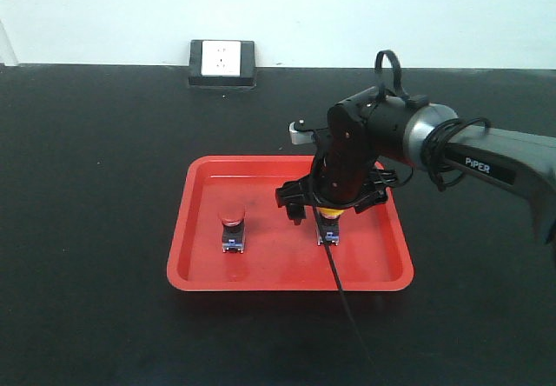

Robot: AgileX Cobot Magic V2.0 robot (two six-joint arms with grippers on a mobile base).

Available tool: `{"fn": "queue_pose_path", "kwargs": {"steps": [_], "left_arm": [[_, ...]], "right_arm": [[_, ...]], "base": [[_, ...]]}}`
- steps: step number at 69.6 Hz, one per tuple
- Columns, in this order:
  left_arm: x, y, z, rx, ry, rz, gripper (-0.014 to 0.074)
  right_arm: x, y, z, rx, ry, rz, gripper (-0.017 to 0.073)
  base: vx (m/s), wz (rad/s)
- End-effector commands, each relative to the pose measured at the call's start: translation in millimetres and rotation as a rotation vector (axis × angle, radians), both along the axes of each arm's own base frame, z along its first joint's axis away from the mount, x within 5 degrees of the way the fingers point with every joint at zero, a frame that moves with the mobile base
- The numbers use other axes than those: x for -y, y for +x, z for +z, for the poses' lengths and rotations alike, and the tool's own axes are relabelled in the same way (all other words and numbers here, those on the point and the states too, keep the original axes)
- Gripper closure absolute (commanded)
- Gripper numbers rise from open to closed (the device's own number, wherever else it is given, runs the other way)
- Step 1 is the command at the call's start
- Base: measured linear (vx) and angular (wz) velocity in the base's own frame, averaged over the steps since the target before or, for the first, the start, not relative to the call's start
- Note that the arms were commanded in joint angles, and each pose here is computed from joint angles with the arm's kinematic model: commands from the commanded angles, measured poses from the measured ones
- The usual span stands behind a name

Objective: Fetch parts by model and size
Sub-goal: 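Open the right gripper, releasing the yellow button upright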

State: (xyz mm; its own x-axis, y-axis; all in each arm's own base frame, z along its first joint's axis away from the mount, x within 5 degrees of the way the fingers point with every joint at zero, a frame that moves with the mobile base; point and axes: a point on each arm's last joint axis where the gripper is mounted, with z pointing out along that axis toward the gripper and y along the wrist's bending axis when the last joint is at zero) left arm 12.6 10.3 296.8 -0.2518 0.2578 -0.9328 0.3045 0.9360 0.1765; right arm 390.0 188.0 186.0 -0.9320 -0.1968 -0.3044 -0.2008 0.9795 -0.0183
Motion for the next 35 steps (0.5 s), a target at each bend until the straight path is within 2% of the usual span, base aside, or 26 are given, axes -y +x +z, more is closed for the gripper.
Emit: {"fn": "queue_pose_path", "kwargs": {"steps": [1, 16, 35], "left_arm": [[1.3, 1.3, 11.4, 0.064, -0.02, -0.011, 0.0597], [1.4, 1.2, 11.4, 0.064, -0.021, -0.012, 0.0597], [1.4, 1.3, 11.5, 0.064, -0.022, -0.012, 0.0597]], "right_arm": [[3.0, -3.7, 42.7, 0.097, 0.04, 0.006, -0.0092], [14.3, -27.7, 52.8, 0.164, 0.085, 0.002, -0.0015], [38.3, -78.3, 76.6, 0.346, 0.178, 0.04, -0.0008]], "base": [[0.0, 0.0], [0.0, 0.0], [0.0, 0.0]]}}
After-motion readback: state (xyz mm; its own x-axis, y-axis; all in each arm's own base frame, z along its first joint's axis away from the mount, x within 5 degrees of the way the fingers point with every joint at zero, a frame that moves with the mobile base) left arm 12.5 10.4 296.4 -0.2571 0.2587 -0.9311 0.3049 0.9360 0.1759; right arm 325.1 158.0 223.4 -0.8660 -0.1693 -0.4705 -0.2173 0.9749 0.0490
